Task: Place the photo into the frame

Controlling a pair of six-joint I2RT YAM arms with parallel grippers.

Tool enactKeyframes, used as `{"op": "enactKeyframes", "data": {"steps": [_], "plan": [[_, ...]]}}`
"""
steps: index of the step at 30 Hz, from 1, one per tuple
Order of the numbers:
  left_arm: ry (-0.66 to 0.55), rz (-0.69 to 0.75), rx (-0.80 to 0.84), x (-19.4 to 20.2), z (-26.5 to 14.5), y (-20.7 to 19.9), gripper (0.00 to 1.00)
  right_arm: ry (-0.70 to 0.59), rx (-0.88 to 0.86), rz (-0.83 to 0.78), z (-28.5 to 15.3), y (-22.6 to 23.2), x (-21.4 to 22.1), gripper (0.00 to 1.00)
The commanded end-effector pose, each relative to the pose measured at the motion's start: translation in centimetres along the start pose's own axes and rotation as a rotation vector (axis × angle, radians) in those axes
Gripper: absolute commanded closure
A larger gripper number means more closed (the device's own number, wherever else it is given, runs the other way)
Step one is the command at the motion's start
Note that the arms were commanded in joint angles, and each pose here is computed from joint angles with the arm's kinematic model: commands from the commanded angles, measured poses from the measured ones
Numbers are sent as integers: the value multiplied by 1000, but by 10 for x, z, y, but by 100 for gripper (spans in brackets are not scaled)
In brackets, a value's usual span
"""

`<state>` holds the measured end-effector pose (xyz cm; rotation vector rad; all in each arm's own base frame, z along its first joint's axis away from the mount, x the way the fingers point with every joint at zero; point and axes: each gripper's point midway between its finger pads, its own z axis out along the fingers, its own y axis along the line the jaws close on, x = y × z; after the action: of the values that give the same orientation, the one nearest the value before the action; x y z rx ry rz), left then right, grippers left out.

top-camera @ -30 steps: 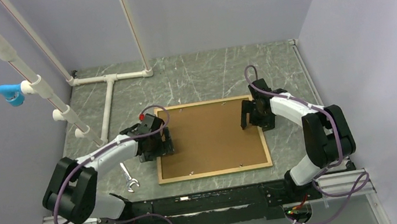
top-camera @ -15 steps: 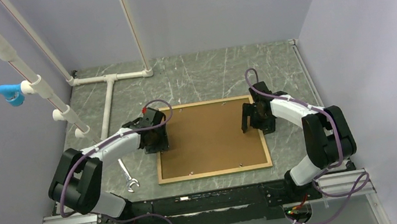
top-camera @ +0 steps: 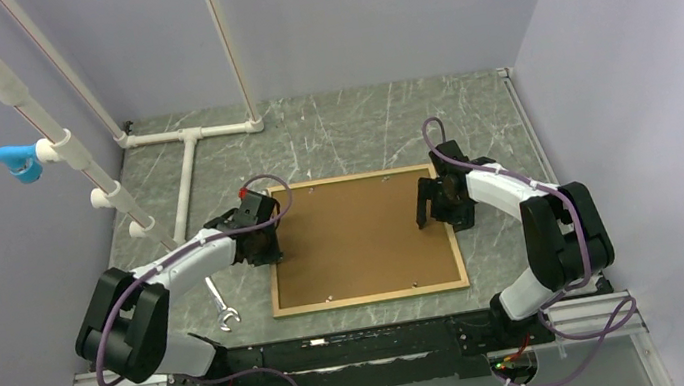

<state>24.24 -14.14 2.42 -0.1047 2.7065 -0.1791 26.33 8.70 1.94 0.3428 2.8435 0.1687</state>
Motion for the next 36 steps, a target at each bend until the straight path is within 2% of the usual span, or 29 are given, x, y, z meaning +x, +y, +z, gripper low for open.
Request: {"op": "enactKeyframes", "data": {"steps": [1, 16, 18, 20, 21, 22, 25, 31, 36], "plan": [[102, 38, -111, 33, 10, 29, 100, -30, -55, 21, -6, 12, -8, 18], [27, -36, 27, 0, -6, 11, 99, -49, -58, 21, -9, 10, -10, 18], [30, -50, 52, -2, -9, 11, 81, -54, -63, 20, -10, 11, -13, 17], [35, -64, 88, -3, -12, 9, 39, -57, -64, 28, -9, 9, -15, 14], [35, -75, 103, -3, -13, 9, 26, -60, -66, 33, -9, 8, -17, 13], [35, -85, 115, -3, -14, 9, 19, -66, -68, 40, -10, 6, -19, 12], [33, -104, 156, -4, -16, 9, 13, -81, -77, 51, -12, 4, -27, 11], [50, -114, 178, -4, -14, 11, 13, -98, -54, 45, -12, 3, -43, 13], [74, -116, 195, 1, -10, 8, 13, -104, 20, 54, -5, -8, -49, 19]]}}
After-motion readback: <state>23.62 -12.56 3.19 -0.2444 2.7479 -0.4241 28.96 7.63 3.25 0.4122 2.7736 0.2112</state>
